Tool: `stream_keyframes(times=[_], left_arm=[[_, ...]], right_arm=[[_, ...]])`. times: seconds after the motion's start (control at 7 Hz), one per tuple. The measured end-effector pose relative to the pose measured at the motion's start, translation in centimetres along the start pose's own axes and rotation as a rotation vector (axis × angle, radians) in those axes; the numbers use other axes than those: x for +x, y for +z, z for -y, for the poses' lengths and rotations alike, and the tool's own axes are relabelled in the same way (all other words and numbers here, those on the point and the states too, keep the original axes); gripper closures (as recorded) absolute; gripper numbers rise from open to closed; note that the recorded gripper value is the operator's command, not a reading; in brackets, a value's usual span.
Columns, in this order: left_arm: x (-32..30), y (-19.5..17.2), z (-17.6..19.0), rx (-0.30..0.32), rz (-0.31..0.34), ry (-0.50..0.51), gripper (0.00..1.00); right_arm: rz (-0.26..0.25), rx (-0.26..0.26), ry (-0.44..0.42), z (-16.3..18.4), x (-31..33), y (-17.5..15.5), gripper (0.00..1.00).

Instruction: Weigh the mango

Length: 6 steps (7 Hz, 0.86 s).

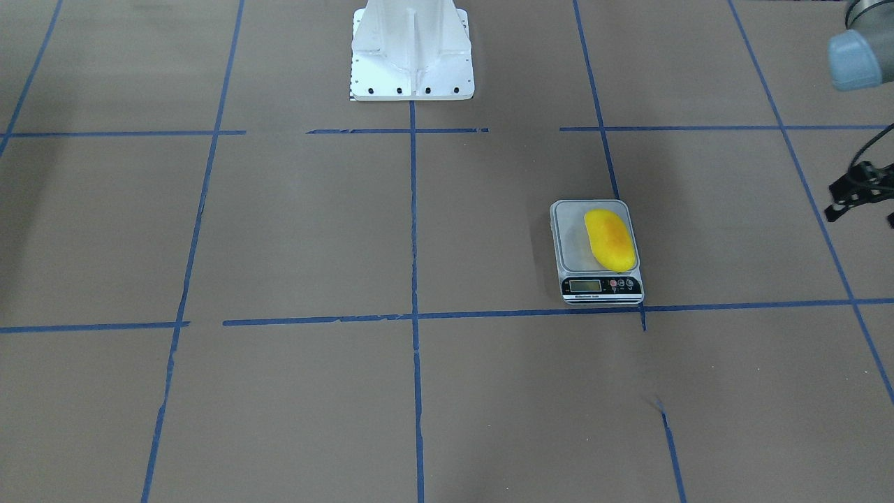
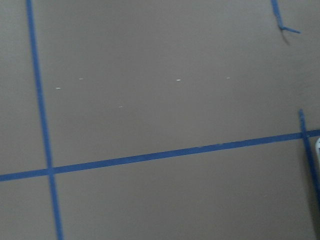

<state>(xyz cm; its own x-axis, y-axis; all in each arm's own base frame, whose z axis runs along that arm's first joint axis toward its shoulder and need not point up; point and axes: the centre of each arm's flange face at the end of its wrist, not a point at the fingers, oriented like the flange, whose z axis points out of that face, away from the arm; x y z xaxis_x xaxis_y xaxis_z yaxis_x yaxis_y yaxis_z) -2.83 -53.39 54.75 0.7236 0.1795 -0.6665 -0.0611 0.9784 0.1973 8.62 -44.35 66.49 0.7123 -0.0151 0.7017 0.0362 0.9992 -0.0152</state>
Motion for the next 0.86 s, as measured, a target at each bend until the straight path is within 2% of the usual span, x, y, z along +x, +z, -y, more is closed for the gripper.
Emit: stream_keyframes(times=[0.29, 0.86], left_arm=[[-8.5, -1.7, -2.5, -0.014, 0.01, -0.048, 0.0], [-10.8, -1.9, -2.8, -0.017, 0.003, -0.073, 0.0]], right_arm=[[0.0, 0.0, 0.0, 0.0, 0.0, 0.0, 0.0], [0.0, 0.0, 0.0, 0.0, 0.0, 0.0, 0.0]])
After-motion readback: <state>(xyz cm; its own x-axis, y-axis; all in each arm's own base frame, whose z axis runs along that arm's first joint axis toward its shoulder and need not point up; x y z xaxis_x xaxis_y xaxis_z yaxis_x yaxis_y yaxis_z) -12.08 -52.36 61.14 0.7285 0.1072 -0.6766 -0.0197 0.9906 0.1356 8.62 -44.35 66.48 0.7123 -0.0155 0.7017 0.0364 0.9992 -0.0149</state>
